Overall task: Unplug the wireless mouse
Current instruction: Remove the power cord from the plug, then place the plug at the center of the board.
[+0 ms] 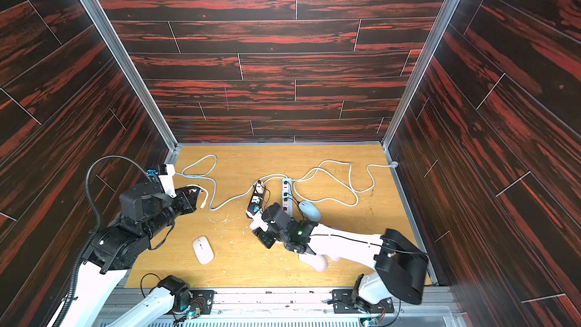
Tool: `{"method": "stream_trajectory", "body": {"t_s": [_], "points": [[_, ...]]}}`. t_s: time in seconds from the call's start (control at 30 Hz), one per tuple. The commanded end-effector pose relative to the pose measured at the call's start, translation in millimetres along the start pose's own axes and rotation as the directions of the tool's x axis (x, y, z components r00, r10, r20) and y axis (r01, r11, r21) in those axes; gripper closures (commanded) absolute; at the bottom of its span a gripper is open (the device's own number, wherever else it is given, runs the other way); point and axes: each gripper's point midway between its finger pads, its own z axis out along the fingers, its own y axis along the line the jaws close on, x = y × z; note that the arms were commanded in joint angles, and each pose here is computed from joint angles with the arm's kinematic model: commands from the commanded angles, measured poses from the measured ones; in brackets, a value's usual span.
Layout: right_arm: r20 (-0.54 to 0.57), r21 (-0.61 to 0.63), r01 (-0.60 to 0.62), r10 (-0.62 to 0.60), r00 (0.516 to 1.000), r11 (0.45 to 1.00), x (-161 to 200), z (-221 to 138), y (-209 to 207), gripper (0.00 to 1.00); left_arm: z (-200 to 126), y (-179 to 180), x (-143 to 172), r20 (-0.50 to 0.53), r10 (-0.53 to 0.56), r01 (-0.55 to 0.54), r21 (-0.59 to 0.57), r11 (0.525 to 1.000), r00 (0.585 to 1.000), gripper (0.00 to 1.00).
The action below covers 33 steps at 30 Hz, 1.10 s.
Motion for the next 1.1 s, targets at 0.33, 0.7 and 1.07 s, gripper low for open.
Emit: {"method": "stream_trajectory", "body": {"t_s": [0.33,0.7,1.07], "points": [[-0.084,-0.091,-0.188,0.180,0.980,0.978,-59,120,31,0.93,-50,77,-31,0.165,-0.055,0.116,-0.384,0.916,0.985,1.00],[-0.123,-0.122,-0.259,0.245,0.962,0.958,-99,198,47,0.89,-59,74,-32,0.180,-0.047,0.109,-0.353,0.929,0.983,1.00],[-0.189,-0.192,-0.306,0.271,0.944,0.932,-97,240,75,0.83,-69,77,-33,0.203,-0.035,0.108,-0.360,0.927,0.978,1.00]]}}
